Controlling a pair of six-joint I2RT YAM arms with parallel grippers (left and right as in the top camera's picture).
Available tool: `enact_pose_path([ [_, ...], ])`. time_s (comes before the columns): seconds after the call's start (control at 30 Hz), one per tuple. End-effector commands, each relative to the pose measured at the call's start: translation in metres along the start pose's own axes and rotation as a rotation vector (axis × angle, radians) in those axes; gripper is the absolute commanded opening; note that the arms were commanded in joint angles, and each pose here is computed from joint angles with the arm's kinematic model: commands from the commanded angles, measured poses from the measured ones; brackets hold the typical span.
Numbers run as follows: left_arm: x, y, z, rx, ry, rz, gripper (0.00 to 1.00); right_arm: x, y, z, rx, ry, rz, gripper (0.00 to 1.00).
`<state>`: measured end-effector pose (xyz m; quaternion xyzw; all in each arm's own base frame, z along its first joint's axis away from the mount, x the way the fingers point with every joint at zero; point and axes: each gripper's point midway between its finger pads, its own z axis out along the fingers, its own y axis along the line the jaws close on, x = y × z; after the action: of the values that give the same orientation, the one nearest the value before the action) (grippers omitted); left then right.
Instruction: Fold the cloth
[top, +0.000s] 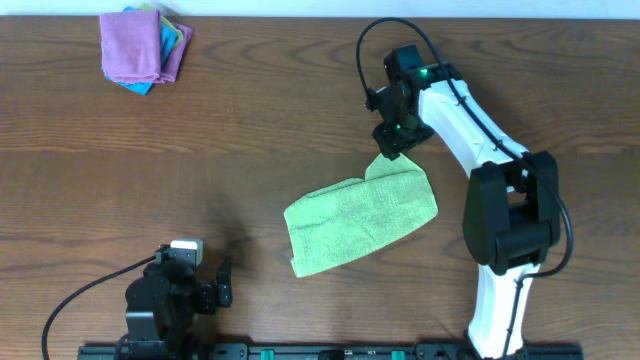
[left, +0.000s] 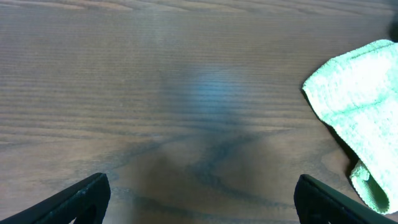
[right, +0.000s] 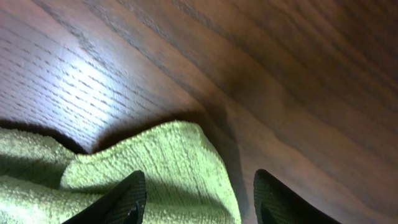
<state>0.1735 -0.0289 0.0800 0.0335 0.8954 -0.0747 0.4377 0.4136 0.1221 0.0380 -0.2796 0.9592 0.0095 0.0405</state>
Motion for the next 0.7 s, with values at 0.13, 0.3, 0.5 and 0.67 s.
enact_pose_path([
  [0.13,0.004,0.000,0.001,0.002,0.013,-0.001,0.96,0.004,0.004,0.017,-0.046,0.024,-0.027,0.52],
  [0.3,0.004,0.000,0.001,0.001,0.013,-0.002,0.96,0.006,0.005,0.021,-0.053,0.033,-0.026,0.48],
  [0.5,0.004,0.000,0.001,0.002,0.013,-0.001,0.96,0.007,0.005,0.028,-0.057,0.047,-0.025,0.46],
  [0.67,0.004,0.000,0.001,0.002,0.013,-0.001,0.96,0.009,0.003,0.037,-0.061,0.059,-0.018,0.44],
])
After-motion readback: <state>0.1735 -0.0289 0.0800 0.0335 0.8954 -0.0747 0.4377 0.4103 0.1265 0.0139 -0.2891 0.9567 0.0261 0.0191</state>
